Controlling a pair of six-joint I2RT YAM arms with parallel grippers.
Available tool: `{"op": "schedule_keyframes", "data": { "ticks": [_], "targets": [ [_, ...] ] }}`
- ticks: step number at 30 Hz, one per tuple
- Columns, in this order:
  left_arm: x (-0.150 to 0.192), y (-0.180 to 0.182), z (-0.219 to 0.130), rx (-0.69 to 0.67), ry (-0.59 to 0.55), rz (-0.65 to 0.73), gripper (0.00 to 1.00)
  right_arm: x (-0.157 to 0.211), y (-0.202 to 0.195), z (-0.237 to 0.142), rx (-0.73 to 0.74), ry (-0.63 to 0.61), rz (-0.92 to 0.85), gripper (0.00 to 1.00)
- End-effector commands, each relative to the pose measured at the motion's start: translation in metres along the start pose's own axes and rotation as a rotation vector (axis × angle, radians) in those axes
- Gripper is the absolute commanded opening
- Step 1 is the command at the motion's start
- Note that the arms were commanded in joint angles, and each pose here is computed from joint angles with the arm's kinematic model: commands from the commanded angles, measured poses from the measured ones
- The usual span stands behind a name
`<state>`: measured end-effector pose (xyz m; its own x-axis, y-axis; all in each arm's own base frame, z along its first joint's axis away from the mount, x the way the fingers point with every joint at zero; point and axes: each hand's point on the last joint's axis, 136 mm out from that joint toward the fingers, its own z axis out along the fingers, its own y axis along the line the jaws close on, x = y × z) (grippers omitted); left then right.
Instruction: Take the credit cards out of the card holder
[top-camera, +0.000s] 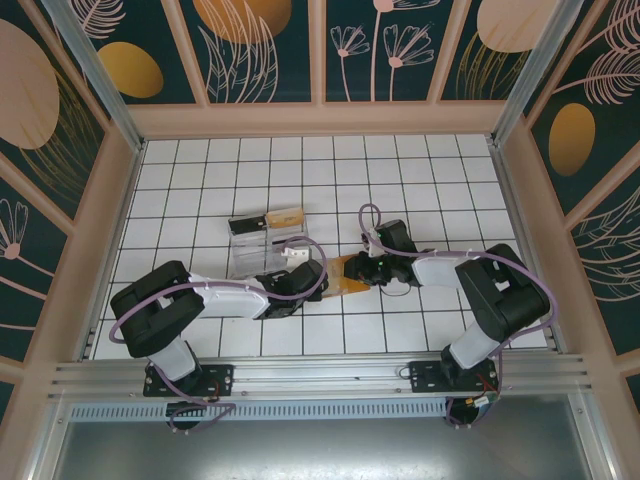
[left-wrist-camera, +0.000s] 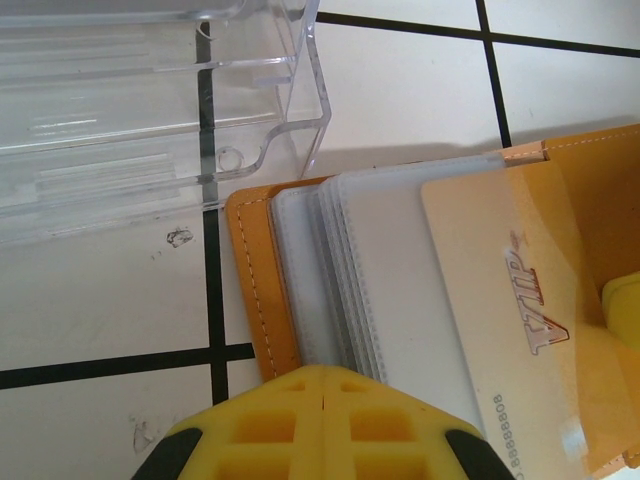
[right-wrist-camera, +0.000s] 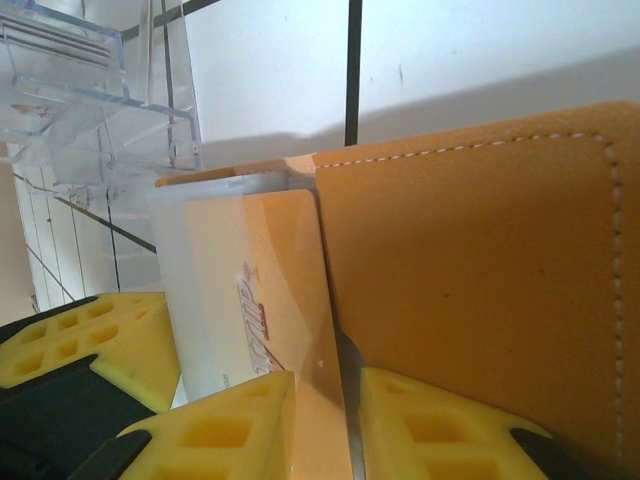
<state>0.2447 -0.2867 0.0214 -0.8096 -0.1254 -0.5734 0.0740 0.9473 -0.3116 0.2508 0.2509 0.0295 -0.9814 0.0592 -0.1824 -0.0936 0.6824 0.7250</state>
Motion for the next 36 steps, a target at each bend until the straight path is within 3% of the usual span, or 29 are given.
{"op": "schedule_keyframes", "data": {
  "ticks": [1, 11, 18, 21, 36],
  "targets": [
    [0.018, 0.015, 0.008, -0.054, 0.07, 0.044, 0.03, 0.002, 0.0, 0.006, -0.007, 0.015, -0.02, 0.26],
    [0.02, 0.015, 0.009, -0.051, 0.078, 0.044, 0.03, 0.005, 0.005, 0.011, -0.049, 0.034, -0.019, 0.25],
    [0.02, 0.015, 0.008, -0.05, 0.077, 0.043, 0.02, 0.004, 0.002, 0.009, -0.041, 0.025, -0.006, 0.07],
    [0.021, 0.017, 0.009, -0.055, 0.077, 0.045, 0.02, 0.003, -0.007, 0.006, -0.023, 0.019, 0.013, 0.04],
    [0.022, 0.018, 0.009, -0.056, 0.08, 0.048, 0.02, 0.002, -0.039, -0.021, 0.042, -0.033, 0.072, 0.03]
  ]
}}
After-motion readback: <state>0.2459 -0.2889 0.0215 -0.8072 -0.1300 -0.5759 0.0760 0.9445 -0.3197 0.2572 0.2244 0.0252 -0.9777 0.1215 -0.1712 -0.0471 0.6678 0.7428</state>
